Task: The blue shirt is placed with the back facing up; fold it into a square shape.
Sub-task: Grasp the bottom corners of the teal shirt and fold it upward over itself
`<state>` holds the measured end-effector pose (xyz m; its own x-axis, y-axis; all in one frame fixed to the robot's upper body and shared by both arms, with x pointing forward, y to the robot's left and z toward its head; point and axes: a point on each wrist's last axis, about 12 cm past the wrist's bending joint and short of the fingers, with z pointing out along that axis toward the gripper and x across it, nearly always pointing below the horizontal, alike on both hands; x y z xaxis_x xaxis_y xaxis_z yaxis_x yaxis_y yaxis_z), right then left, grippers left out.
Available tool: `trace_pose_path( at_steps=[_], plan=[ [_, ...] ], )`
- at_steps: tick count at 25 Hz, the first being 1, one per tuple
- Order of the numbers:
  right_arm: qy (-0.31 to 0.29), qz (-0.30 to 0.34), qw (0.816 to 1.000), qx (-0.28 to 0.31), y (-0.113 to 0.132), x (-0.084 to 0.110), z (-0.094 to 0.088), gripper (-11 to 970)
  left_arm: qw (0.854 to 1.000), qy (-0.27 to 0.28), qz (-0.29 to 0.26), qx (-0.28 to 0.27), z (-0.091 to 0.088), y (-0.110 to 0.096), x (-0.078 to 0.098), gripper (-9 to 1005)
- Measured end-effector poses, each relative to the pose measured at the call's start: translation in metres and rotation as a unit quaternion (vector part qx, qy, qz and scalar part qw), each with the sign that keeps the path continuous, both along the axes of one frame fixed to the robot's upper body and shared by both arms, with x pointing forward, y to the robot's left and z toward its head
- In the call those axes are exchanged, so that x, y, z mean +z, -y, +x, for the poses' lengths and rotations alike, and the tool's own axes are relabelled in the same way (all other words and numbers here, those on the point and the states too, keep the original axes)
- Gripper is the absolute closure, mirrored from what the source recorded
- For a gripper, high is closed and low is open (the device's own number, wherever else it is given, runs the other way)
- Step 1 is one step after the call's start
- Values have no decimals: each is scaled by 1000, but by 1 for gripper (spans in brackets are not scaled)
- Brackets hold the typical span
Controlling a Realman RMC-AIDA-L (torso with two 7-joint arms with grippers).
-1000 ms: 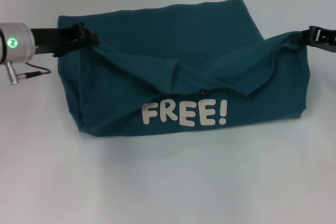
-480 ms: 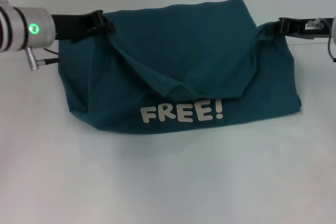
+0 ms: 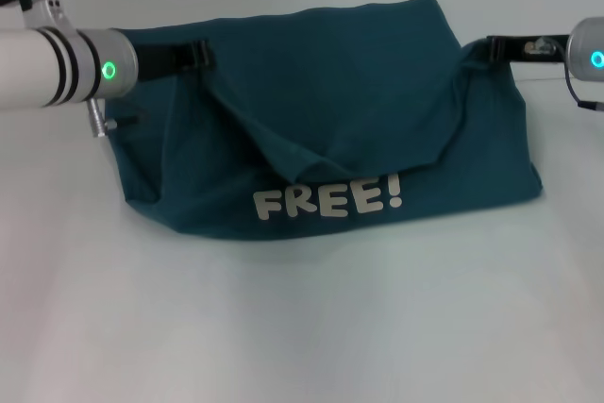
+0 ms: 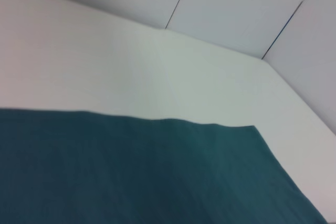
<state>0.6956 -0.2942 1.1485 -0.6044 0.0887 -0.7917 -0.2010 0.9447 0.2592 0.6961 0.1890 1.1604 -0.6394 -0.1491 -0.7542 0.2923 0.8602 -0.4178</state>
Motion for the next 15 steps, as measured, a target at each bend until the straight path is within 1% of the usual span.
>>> trace_pose_path(
  at_steps=[4,8,12,15],
  plan=[
    [14,-4,1000,3,-2,12,7,924,1000,15,1,-1,5,2,11,992],
    [25,-7,1000,8,-6,22,13,925,1000,26,1,5,8,2,16,993],
    [32,-19,999,15,-13,26,18,925,999,30,7,13,9,2,14,987],
    [29,-39,999,17,-19,20,19,925,999,27,16,11,8,4,9,981]
  ],
)
